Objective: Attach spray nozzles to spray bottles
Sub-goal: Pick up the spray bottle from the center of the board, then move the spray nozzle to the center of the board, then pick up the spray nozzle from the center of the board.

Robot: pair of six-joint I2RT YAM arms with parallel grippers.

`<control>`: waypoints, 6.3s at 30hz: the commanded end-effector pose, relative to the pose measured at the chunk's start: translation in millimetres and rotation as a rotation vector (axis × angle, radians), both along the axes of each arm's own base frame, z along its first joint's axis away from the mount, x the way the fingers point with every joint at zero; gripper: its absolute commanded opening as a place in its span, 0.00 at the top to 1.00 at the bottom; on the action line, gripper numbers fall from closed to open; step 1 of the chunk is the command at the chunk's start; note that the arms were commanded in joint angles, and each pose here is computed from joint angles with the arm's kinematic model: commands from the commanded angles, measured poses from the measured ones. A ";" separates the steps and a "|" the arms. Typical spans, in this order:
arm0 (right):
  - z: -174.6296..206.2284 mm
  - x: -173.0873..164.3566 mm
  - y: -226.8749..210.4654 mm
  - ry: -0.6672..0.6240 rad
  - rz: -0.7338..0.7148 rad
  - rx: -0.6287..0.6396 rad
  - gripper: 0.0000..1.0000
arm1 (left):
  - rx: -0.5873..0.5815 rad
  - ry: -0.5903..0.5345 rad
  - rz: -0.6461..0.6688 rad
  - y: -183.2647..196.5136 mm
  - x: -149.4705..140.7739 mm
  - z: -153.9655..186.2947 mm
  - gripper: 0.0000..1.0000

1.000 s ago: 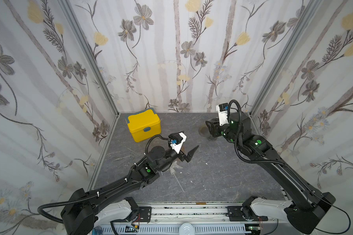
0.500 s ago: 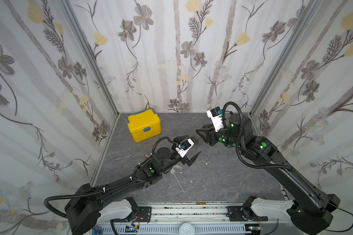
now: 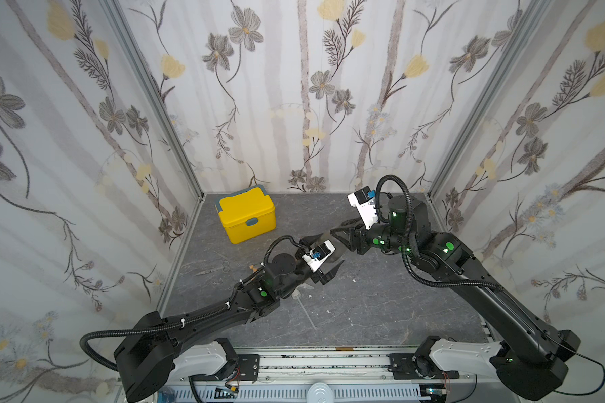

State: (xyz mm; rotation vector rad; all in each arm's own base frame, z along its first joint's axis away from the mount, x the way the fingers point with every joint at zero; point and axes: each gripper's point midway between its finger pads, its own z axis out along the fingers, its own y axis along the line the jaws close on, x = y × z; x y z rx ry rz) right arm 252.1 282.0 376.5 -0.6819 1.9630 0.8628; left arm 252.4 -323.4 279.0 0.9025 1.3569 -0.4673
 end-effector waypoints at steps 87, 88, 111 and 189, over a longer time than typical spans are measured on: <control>-328.9 -92.0 54.6 0.483 -0.045 -0.505 0.97 | -0.501 -0.052 0.488 120.1 44.0 92.7 0.31; -331.2 -93.1 49.4 0.488 -0.054 -0.510 0.98 | -0.501 -0.052 0.488 120.2 44.1 92.9 0.31; -327.7 -43.2 -83.1 0.598 -0.494 -0.318 0.88 | -0.483 -0.028 0.359 98.4 36.0 86.5 0.31; 64.4 37.6 -48.7 -0.320 -0.309 0.343 0.73 | -0.384 -0.045 0.091 50.9 -4.2 75.2 0.29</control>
